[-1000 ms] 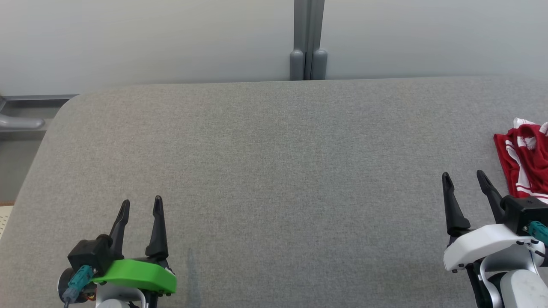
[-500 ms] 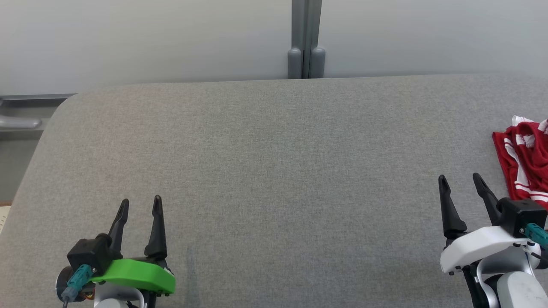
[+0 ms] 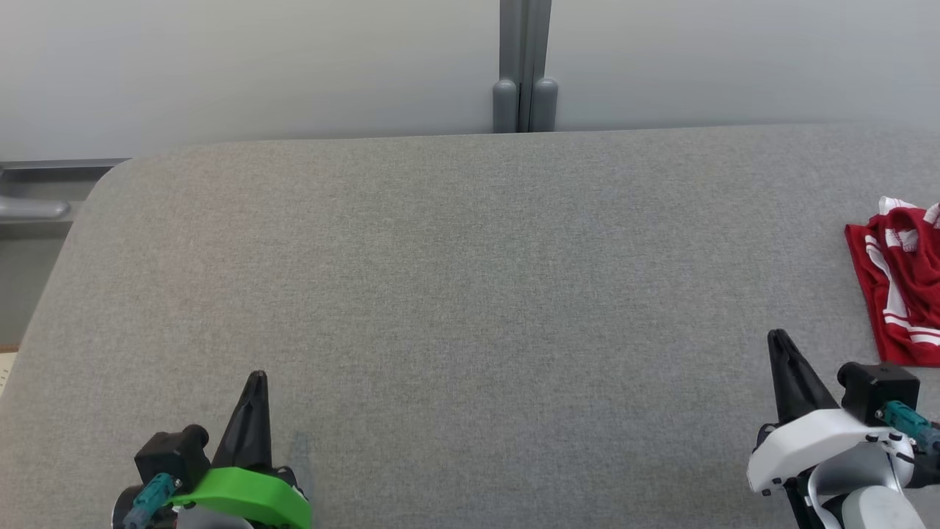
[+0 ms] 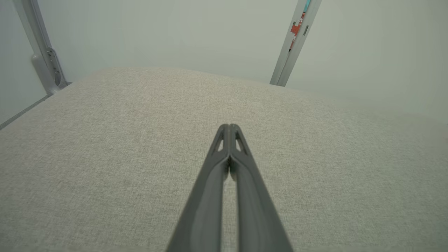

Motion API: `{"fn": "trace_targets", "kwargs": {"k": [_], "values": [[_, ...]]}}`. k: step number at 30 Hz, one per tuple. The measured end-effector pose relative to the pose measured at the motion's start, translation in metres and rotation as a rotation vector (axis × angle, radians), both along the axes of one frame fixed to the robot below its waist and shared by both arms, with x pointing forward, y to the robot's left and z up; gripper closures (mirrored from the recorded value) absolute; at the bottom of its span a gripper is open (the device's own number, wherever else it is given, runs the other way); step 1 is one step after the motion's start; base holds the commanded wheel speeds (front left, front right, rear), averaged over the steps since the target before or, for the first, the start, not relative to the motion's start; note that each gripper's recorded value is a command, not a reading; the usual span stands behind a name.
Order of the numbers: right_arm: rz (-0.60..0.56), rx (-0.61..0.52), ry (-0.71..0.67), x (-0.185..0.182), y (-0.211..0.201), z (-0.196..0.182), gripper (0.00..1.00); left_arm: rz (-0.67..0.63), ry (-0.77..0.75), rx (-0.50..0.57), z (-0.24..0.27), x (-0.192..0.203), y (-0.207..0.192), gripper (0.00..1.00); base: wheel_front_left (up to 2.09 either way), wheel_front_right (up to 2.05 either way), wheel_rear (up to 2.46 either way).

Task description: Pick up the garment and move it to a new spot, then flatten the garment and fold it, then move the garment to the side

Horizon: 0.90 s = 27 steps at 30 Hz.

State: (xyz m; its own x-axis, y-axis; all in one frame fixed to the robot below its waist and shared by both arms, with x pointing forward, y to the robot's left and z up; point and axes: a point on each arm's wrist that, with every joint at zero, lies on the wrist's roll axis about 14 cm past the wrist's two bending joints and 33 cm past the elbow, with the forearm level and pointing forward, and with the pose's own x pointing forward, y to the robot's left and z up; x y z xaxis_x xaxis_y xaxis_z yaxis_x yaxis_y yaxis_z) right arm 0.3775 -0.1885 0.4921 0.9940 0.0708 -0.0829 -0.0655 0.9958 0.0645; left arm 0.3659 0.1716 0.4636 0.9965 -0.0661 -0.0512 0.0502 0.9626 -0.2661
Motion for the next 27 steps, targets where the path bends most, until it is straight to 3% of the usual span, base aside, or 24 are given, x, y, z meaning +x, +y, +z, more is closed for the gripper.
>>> {"fn": "trace_targets", "kwargs": {"k": [27], "values": [[-0.070, 0.486, 0.039, 0.000, -0.003, -0.005, 1.00, 0.117, 0.066, -0.413, -0.001, 0.003, 0.018, 1.00, 0.00, 0.00, 0.00]]}}
